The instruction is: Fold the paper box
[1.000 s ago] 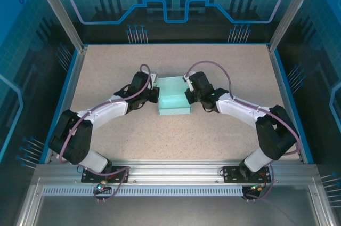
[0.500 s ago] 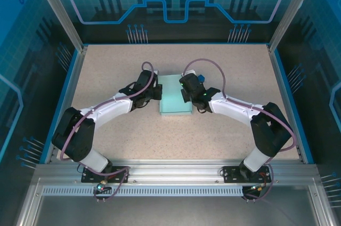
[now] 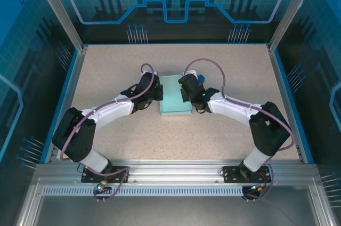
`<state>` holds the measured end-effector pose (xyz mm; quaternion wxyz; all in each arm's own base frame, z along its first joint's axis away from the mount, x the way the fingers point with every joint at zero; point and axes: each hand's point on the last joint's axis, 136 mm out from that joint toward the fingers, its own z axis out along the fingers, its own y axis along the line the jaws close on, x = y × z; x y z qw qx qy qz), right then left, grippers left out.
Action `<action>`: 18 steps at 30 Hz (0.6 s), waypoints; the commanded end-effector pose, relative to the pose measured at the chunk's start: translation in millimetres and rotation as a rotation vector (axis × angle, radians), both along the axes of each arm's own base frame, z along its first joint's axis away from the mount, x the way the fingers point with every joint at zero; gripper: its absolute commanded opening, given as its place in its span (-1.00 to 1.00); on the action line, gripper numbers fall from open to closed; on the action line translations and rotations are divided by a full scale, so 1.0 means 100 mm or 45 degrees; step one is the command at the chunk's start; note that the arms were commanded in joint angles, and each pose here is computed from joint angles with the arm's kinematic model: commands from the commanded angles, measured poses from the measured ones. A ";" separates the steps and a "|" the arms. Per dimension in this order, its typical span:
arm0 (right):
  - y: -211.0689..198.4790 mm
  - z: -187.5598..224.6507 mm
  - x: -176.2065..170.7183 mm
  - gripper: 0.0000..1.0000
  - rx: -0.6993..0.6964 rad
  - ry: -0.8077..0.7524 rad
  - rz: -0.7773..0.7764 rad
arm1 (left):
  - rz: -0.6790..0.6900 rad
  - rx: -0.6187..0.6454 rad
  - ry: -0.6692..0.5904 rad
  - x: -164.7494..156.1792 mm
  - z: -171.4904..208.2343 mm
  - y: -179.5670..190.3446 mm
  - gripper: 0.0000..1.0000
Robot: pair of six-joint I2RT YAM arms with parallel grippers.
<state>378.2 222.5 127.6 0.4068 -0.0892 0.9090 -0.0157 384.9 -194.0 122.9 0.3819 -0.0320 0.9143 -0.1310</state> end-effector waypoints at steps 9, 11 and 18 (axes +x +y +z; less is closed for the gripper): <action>-0.01 0.09 0.27 -1.00 0.070 -0.094 -0.135 | 0.208 0.000 -0.137 0.14 0.18 0.21 -1.00; 0.01 0.12 0.33 -1.00 0.090 -0.107 -0.135 | 0.232 0.022 -0.160 0.17 0.22 0.24 -1.00; 0.08 0.14 0.54 -1.00 0.128 -0.143 -0.123 | 0.282 0.104 -0.224 0.34 0.24 0.29 -1.00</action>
